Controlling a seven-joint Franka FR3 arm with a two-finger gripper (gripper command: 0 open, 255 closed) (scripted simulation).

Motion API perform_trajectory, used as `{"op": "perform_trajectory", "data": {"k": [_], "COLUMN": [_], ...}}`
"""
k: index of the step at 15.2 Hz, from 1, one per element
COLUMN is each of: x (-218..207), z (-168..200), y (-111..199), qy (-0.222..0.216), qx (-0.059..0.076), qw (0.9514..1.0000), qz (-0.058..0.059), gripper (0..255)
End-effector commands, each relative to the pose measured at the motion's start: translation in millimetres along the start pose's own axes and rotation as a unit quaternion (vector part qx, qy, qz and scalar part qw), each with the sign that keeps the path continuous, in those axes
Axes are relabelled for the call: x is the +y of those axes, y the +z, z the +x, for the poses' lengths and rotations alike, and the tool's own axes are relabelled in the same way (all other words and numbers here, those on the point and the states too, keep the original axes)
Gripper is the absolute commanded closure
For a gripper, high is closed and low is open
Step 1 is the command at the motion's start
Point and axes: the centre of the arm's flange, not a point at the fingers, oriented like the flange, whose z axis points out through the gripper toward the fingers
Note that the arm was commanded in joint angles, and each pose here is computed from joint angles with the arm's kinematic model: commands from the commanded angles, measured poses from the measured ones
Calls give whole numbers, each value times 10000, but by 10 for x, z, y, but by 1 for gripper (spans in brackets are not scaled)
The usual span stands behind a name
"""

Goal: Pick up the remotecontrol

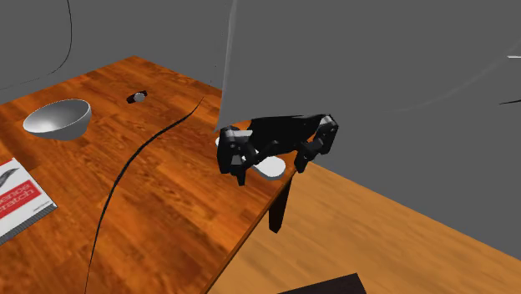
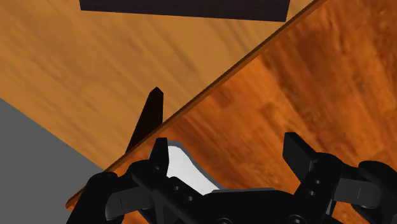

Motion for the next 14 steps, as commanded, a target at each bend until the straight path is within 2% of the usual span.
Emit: {"op": "perform_trajectory", "data": {"k": [1, 4, 7, 10, 14], "x": [0, 95, 158, 187, 177], "z": [0, 337, 677, 1016, 1461], "y": [0, 231, 468, 713, 1052], "qy": [0, -515, -1028, -1539, -2213], "qx": [0, -116, -232, -347, -500], "qw": [10000, 9986, 9944, 9874, 9737], "qz": [0, -49, -97, -145, -209], "gripper": [0, 0, 0, 0, 0]}}
